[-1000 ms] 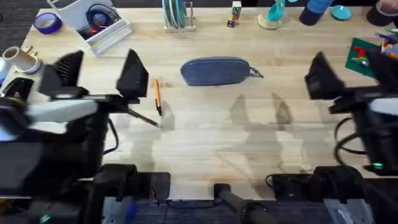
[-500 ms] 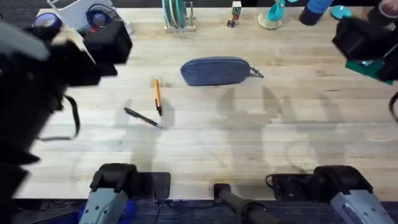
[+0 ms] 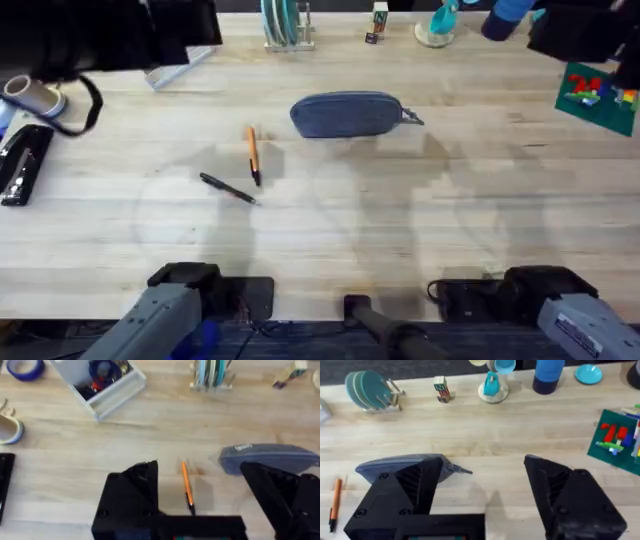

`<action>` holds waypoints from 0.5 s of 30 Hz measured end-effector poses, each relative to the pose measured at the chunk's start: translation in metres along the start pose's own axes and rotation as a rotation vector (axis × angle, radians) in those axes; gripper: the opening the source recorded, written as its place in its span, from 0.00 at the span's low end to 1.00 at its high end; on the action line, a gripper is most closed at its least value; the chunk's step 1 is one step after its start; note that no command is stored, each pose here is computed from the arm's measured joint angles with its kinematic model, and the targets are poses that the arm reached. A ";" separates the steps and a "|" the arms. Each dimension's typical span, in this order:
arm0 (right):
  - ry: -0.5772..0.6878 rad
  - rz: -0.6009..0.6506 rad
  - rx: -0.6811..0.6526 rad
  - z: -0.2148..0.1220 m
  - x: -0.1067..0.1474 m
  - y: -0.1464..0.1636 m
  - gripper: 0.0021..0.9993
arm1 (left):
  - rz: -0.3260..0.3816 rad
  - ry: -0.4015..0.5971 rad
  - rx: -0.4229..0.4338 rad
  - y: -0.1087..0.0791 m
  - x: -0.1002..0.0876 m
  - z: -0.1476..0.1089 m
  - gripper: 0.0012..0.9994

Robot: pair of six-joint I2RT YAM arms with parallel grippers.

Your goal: Unzip the bag, pick up the pens from the table one at a time and place them inside, then zip the bag closed.

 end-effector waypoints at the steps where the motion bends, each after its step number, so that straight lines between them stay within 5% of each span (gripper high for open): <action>1: 0.013 0.001 0.004 0.002 0.000 0.000 1.00 | 0.001 0.023 0.004 0.000 -0.002 0.003 0.99; 15: 0.194 0.001 0.041 0.057 0.008 -0.001 1.00 | 0.005 0.219 0.025 -0.002 -0.006 0.063 0.99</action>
Point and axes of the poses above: each hand's point on the last joint's axis, 136 mm out from that joint toward the fingers, its own z axis out along the fingers, its own y axis along the line the jaws close on, x = y × z, the point moved 8 cm from there along -z, back along the fingers, and after that the axes turned 9 degrees about z, right-handed, at the moved point
